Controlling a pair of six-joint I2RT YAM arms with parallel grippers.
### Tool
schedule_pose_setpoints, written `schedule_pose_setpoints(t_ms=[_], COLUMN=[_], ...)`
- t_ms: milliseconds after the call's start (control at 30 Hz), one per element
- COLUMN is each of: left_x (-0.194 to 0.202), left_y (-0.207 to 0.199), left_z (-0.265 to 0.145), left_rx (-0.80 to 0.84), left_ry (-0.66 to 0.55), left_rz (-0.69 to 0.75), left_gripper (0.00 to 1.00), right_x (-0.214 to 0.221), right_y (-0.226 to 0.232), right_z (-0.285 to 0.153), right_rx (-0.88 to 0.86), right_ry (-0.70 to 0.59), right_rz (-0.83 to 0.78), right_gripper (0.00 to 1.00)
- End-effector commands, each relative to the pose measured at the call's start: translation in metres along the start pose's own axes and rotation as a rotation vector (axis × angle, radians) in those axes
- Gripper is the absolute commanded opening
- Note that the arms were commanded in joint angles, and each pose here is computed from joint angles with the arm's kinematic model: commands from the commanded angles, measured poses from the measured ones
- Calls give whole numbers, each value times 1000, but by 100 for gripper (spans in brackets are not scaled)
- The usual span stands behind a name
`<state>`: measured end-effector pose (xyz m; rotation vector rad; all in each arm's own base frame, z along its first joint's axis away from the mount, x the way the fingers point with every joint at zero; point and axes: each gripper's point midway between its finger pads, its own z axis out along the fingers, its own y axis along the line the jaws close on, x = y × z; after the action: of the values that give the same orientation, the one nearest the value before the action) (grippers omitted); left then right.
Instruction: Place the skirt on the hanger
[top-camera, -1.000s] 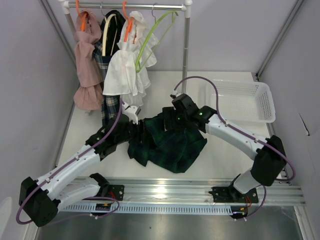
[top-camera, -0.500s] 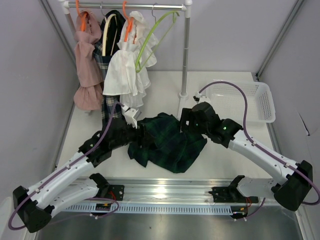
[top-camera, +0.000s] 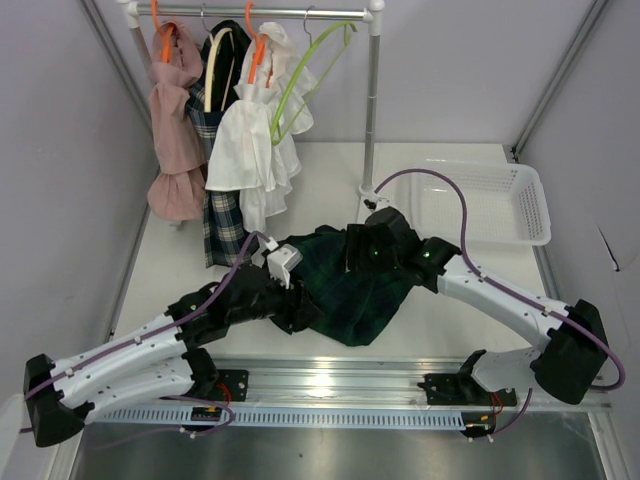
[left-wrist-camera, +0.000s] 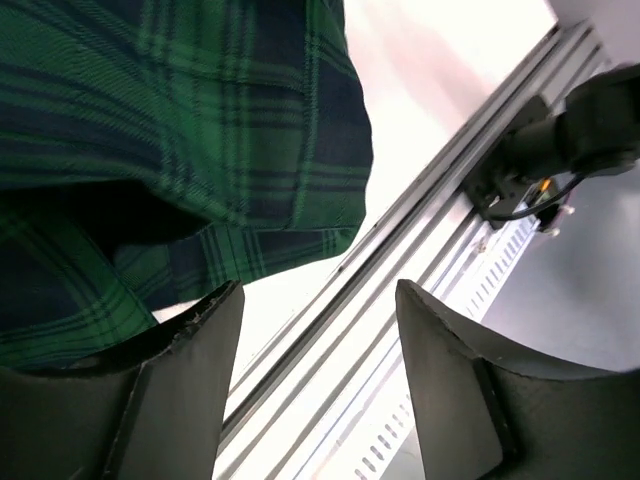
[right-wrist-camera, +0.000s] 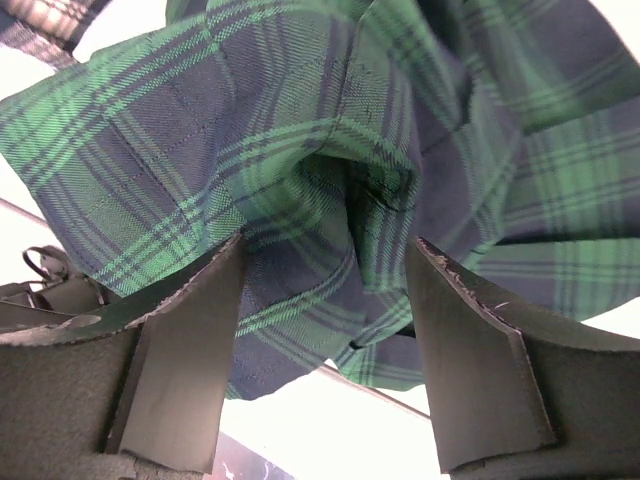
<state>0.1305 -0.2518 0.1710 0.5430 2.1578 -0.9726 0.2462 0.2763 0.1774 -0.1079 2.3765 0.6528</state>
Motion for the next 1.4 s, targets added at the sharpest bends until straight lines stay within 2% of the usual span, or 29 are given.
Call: schedule_pose_setpoints(t_ms=[0,67,200,267,367,467,567,767,800,833,1133,1267,1333,1367], left_x=[-8,-6,-10,-15,-13,-12,-11,-27,-19,-34,-39,-46,-52,-52], left_y=[0,-2,4,4,9,14,16,14,15,13,17,20,20,22], left_z=[12,17,29,33,36,36,34,29,32,29,25,21,18,17], left_rx=[-39,-31,-75,-93,-127,-153,-181,-269,-293,-323,-580,-677,-710,-721], left_ry=[-48,-46,-77,-86,-70,-69,-57,-89,-58,-94,-60,-65,-81,-77], left_rz=[-33,-53,-69,-83,-94,-91,-69,33,63,87,291,350,371,377], left_gripper=[73,74,74,74,74,74,74,75,74,74,72,68,64,59], right_x=[-5,-6,-7,-8,-14,-20,-23,-33,-34,-34,-33,-33,-33,-33], right_y=[23,28,37,40,43,47,57,73,75,75,78,80,80,80], right_z=[5,6,7,6,5,6,6,6,5,5,1,-3,-4,-4], right_rx=[-66,-81,-106,-118,-121,-135,-179,-212,-216,-213,-218,-224,-223,-224], right_ry=[-9,-6,3,2,-5,-7,11,18,17,20,25,23,26,25], right_rz=[1,2,2,2,0,5,18,28,25,27,28,18,17,14], right_gripper=[68,66,52,49,40,27,20,15,15,15,13,12,12,12])
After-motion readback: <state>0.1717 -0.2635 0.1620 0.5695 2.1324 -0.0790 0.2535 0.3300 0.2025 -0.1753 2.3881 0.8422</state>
